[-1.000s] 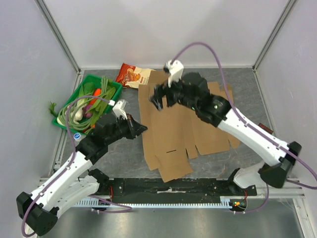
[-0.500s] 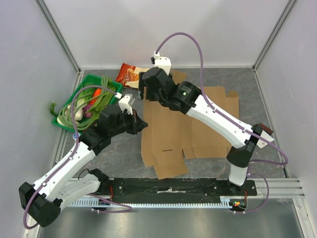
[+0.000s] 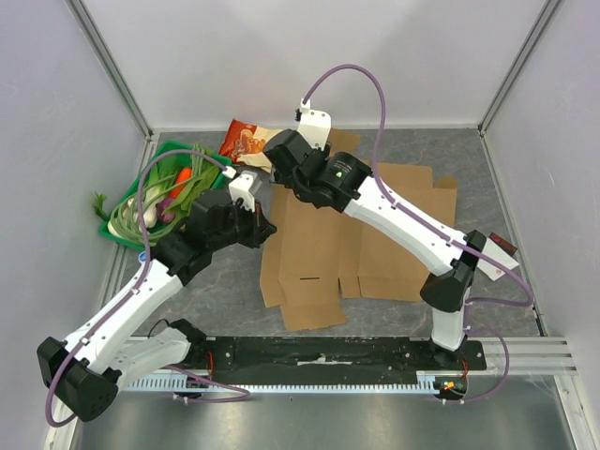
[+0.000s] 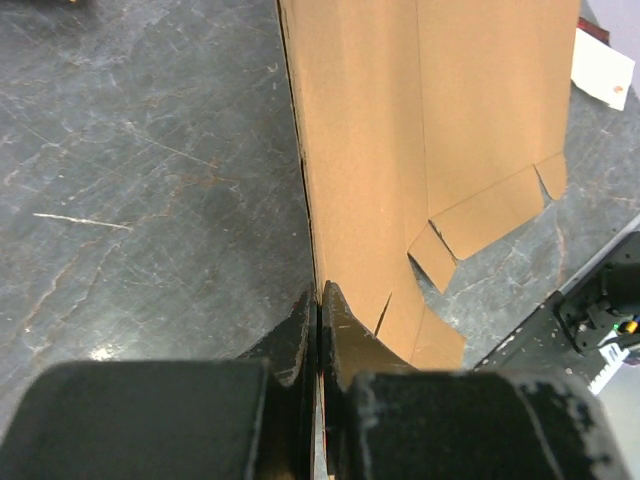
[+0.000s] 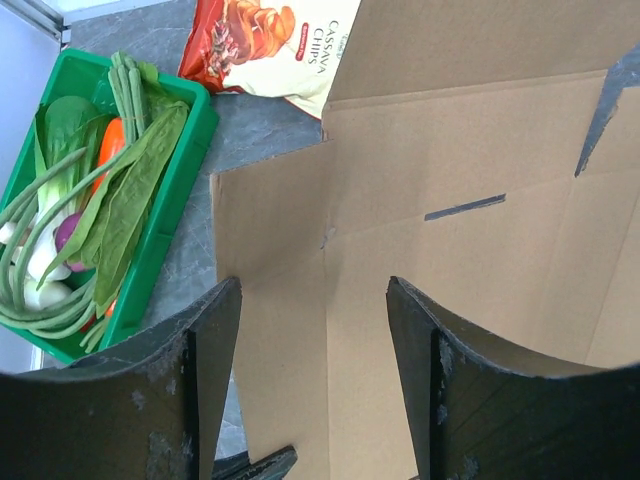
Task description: Fold the paper box
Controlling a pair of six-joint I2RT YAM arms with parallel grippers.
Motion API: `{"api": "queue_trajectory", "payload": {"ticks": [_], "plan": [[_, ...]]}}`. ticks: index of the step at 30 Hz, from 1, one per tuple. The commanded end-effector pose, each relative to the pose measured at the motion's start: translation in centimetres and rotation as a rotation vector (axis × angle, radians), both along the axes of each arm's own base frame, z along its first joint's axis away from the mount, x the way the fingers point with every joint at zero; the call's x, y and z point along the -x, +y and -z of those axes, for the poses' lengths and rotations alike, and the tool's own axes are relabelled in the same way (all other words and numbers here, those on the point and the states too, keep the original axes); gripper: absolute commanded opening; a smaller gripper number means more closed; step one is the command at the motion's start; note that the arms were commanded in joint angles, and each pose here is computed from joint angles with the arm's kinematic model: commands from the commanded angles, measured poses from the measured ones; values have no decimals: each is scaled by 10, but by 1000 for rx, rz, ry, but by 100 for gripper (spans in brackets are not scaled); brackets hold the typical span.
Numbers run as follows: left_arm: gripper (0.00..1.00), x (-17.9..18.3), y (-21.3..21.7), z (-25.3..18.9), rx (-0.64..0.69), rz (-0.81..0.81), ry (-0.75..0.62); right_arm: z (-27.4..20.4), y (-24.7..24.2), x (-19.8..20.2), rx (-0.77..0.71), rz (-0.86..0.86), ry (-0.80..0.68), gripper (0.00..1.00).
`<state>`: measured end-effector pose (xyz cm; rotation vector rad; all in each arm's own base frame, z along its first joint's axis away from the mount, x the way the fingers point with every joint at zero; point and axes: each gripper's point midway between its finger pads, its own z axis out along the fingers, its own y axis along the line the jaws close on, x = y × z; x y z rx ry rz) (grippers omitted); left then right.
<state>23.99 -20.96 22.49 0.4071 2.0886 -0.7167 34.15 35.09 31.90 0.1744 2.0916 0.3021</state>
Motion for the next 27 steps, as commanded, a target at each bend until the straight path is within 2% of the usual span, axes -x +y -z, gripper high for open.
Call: {"api": "queue_trajectory", "payload": {"ticks": [1, 2, 3, 5, 6, 7, 8, 10, 12, 13, 14, 20, 21, 22, 23, 24, 27], "plan": [[2, -12, 4, -20, -67, 25, -116, -37, -3, -9, -95, 61, -88, 68], [2, -12, 3, -21, -69, 33, -119, -43, 0, -7, -109, 32, -95, 68], [2, -13, 2, -23, -74, 42, -131, -44, 3, -7, -39, -49, -115, 68], [2, -13, 0, -30, -70, 58, -144, -61, 22, -3, -11, -289, -182, 76], [2, -13, -1, -32, -69, 62, -148, -66, 18, -3, 99, -392, -241, 80], [2, -12, -3, -38, -56, 75, -158, -75, 6, -10, 119, -402, -278, 87], [2, -12, -5, -42, -51, 84, -165, -78, -9, -3, 140, -442, -296, 88], [2, -11, -8, -48, -41, 108, -174, -98, -30, -10, 232, -540, -442, 90], [2, -11, -11, -52, -37, 123, -184, -108, -40, 10, 284, -709, -549, 92], [2, -12, -14, -62, -24, 137, -197, -111, -51, 9, 370, -759, -602, 93], [2, -13, -16, -61, -32, 149, -188, -117, -61, 16, 390, -784, -634, 92], [2, -29, -23, -102, -95, 205, -274, -153, -83, 40, 351, -1022, -814, 90], [2, -34, -25, -93, -153, 250, -275, -152, -89, 41, 363, -1041, -799, 89], [2, -32, -30, -108, -144, 287, -302, -150, -86, 42, 367, -1083, -799, 89], [2, -34, -32, -108, -179, 333, -323, -164, -88, 44, 428, -1106, -859, 89], [2, -34, -34, -98, -207, 367, -282, -158, -90, 46, 450, -1134, -829, 88], [2, -42, -37, -123, -242, 415, -348, -166, -93, 44, 493, -1193, -866, 87]]}}
